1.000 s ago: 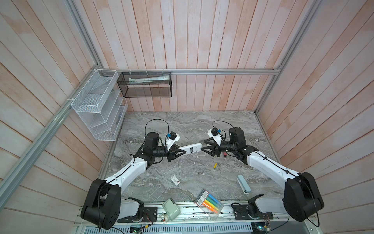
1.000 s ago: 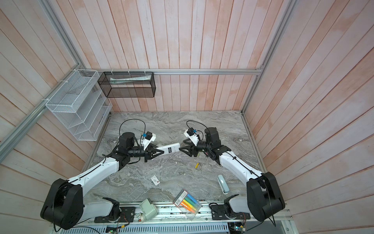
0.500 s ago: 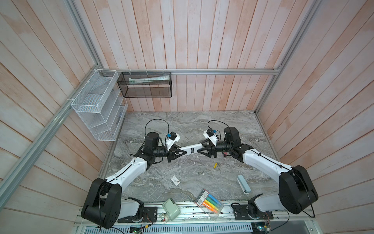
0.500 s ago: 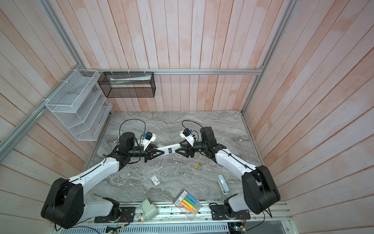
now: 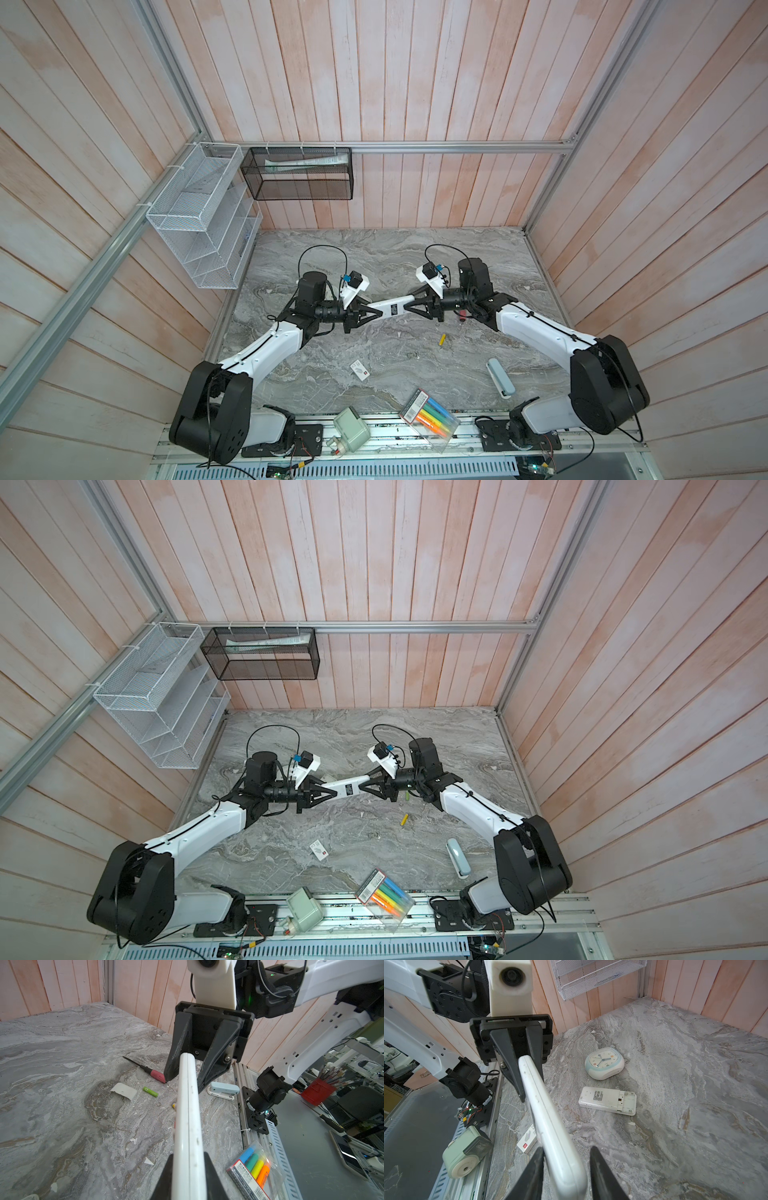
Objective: Unload the batteries from the remote control
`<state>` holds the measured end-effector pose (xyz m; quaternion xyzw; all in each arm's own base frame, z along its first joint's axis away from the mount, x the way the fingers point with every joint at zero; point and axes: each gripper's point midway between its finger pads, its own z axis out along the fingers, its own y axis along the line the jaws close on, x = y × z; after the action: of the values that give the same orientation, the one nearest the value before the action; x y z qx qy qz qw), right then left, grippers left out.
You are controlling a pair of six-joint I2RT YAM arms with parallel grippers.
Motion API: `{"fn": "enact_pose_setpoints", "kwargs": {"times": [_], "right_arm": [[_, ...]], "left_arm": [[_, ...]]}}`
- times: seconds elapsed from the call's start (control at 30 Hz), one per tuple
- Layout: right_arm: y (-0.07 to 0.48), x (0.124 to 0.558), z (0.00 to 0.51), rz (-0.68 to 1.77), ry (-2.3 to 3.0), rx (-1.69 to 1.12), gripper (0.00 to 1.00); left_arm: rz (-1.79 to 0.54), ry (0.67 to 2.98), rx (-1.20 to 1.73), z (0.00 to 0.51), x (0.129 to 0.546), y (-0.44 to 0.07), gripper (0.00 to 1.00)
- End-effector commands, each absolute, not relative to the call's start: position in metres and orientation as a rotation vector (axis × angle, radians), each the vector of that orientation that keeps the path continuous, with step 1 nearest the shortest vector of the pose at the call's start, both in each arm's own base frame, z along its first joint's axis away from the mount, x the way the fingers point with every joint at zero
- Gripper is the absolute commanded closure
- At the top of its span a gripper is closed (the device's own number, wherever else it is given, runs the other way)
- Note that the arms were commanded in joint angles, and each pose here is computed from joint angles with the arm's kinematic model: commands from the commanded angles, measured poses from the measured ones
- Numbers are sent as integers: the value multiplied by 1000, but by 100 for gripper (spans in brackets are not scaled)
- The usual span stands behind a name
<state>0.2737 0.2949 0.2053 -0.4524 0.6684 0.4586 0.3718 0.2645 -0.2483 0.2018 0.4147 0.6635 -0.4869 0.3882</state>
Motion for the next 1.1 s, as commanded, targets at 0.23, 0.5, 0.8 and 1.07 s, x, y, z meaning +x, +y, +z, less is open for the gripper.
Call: {"fn": "enact_pose_setpoints", "kwargs": {"times": [0.23,0.5,0.8,1.07], "right_arm": [[284,282,209,1136,1711,-1129,71],[295,270,215,1210,1663,-1191,60],[302,273,213,1225,1665,-1189,62],[293,282,209,1173,1702,-1162,78]], "left_arm": [[-1328,1611,1107,210,249,-248,99],[-1336,1620,1092,210,251,-249,99],[-1339,1615,1094,212,252,-249,99],[-1331,1589,1115,217,249,-247,100]]}}
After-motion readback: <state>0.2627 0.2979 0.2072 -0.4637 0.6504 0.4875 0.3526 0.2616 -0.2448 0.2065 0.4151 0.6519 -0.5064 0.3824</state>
